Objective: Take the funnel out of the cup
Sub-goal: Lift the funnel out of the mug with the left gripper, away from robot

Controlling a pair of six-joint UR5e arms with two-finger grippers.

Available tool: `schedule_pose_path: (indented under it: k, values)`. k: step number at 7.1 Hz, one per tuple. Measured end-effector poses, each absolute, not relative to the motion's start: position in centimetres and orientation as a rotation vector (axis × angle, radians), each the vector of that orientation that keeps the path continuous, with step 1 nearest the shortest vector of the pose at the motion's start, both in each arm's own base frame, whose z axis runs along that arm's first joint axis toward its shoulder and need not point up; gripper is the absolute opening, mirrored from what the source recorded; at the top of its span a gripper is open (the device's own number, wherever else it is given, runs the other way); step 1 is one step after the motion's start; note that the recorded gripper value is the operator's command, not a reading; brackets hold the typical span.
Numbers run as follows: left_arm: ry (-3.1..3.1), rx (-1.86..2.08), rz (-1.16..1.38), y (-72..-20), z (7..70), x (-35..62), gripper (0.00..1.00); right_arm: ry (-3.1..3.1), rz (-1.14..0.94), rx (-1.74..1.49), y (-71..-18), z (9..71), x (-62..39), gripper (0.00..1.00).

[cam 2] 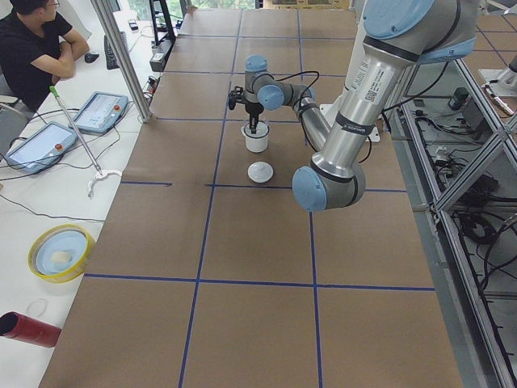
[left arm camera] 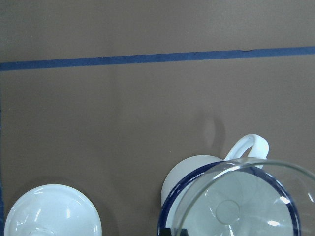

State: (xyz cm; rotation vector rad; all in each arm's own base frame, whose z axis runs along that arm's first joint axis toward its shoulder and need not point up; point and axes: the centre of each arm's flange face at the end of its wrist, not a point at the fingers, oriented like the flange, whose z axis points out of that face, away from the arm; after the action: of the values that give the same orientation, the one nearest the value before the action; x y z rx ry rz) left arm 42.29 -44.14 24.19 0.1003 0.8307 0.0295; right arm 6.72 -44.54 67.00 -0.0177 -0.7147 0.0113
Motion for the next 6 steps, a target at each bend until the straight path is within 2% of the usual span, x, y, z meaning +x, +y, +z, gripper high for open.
schedule_pose_path:
  k: [6]
  values:
    - [0.896, 0.201, -0.051, -45.1, 17.9, 31.7, 0.0, -0.715, 0.012, -0.019, -44.5, 67.1, 6.7, 1.0]
